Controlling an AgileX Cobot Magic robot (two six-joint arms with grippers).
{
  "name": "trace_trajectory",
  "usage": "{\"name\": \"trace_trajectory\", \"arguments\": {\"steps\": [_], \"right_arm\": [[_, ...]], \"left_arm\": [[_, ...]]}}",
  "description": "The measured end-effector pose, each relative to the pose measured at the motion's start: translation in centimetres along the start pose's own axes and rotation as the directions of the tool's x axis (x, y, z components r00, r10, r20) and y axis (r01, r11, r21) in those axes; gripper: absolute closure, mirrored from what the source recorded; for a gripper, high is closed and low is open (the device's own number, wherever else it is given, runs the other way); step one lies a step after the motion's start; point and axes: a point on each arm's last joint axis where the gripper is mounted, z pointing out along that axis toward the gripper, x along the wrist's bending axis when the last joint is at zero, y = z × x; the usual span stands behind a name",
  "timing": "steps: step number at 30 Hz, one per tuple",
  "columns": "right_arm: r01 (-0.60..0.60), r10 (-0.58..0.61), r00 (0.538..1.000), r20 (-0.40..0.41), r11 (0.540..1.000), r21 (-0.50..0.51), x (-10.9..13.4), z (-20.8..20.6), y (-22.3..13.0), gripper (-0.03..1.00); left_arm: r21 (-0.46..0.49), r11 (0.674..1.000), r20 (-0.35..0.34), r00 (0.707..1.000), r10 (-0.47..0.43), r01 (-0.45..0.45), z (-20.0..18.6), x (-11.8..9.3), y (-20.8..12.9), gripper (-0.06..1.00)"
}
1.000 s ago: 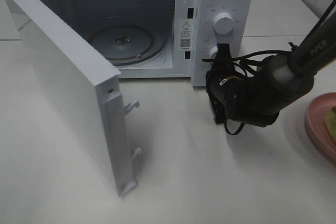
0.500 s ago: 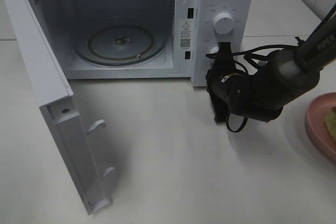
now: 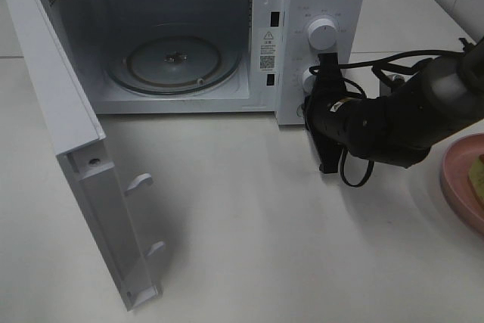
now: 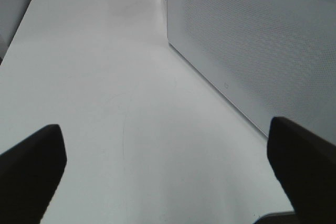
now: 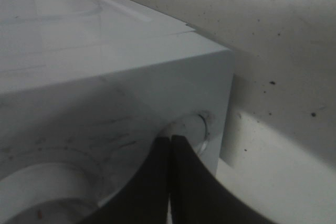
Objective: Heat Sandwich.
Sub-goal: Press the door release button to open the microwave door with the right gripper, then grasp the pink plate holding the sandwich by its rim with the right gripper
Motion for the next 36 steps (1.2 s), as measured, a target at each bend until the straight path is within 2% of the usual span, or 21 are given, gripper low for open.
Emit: {"name": "trace_trajectory", "arguments": {"steps": [8, 16, 20, 23, 25, 27, 28, 29, 30, 32, 33, 34, 35, 36], "right_arm": [[0.065, -0.067, 0.996, 0.061, 0.997, 0.033, -0.1, -1.6, 0.1, 0.94], [0.118, -0.124, 0.989, 0.086, 0.991, 0.065, 0.4, -3.9, 0.4, 0.94], [0.174, -0.186, 0.975, 0.12, 0.979, 0.106, 0.5, -5.1, 0.4, 0.94], [0.272, -0.3, 0.941, 0.157, 0.946, 0.178, 0.7, -6.2, 0.1, 0.94], [0.297, -0.331, 0.929, 0.165, 0.934, 0.2, 0.8, -6.6, 0.1, 0.93], [0.398, -0.451, 0.876, 0.172, 0.877, 0.269, 0.8, -7.3, -0.1, 0.92], [0.398, -0.451, 0.876, 0.172, 0.877, 0.269, 0.8, -7.3, -0.1, 0.92], [0.432, -0.492, 0.853, 0.172, 0.852, 0.294, 0.8, -7.6, -0.2, 0.92], [0.498, -0.571, 0.805, 0.159, 0.798, 0.34, 0.8, -8.0, -0.3, 0.92], [0.568, -0.654, 0.744, 0.135, 0.726, 0.387, 0.8, -8.5, -0.4, 0.91], [0.568, -0.654, 0.744, 0.135, 0.726, 0.387, 0.8, -8.5, -0.4, 0.91], [0.61, -0.703, 0.702, 0.115, 0.677, 0.413, 0.8, -8.7, -0.5, 0.91], [0.682, -0.786, 0.614, 0.066, 0.571, 0.456, 0.8, -9.3, -0.6, 0.9], [0.716, -0.827, 0.56, 0.037, 0.506, 0.481, 0.8, -9.6, -0.6, 0.9]], "left_arm": [[0.0, 1.0, 0.0, 1.0, 0.0, 0.0, 0.0, 0.0, 0.0, -0.04], [0.0, 1.0, 0.0, 1.0, 0.0, 0.0, 0.0, 0.0, 0.0, -0.04], [0.0, 1.0, 0.0, 1.0, 0.0, 0.0, 0.0, 0.0, 0.0, -0.04], [0.0, 1.0, 0.0, 1.0, 0.0, 0.0, 0.0, 0.0, 0.0, -0.04], [0.0, 1.0, 0.0, 1.0, 0.0, 0.0, 0.0, 0.0, 0.0, -0.04], [0.0, 1.0, 0.0, 1.0, 0.0, 0.0, 0.0, 0.0, 0.0, -0.04], [0.0, 1.0, 0.0, 1.0, 0.0, 0.0, 0.0, 0.0, 0.0, -0.04], [0.0, 1.0, 0.0, 1.0, 0.0, 0.0, 0.0, 0.0, 0.0, -0.04], [0.0, 1.0, 0.0, 1.0, 0.0, 0.0, 0.0, 0.0, 0.0, -0.04], [0.0, 1.0, 0.0, 1.0, 0.0, 0.0, 0.0, 0.0, 0.0, -0.04], [0.0, 1.0, 0.0, 1.0, 0.0, 0.0, 0.0, 0.0, 0.0, -0.04], [0.0, 1.0, 0.0, 1.0, 0.0, 0.0, 0.0, 0.0, 0.0, -0.04], [0.0, 1.0, 0.0, 1.0, 0.0, 0.0, 0.0, 0.0, 0.0, -0.04], [0.0, 1.0, 0.0, 1.0, 0.0, 0.0, 0.0, 0.0, 0.0, -0.04]]}}
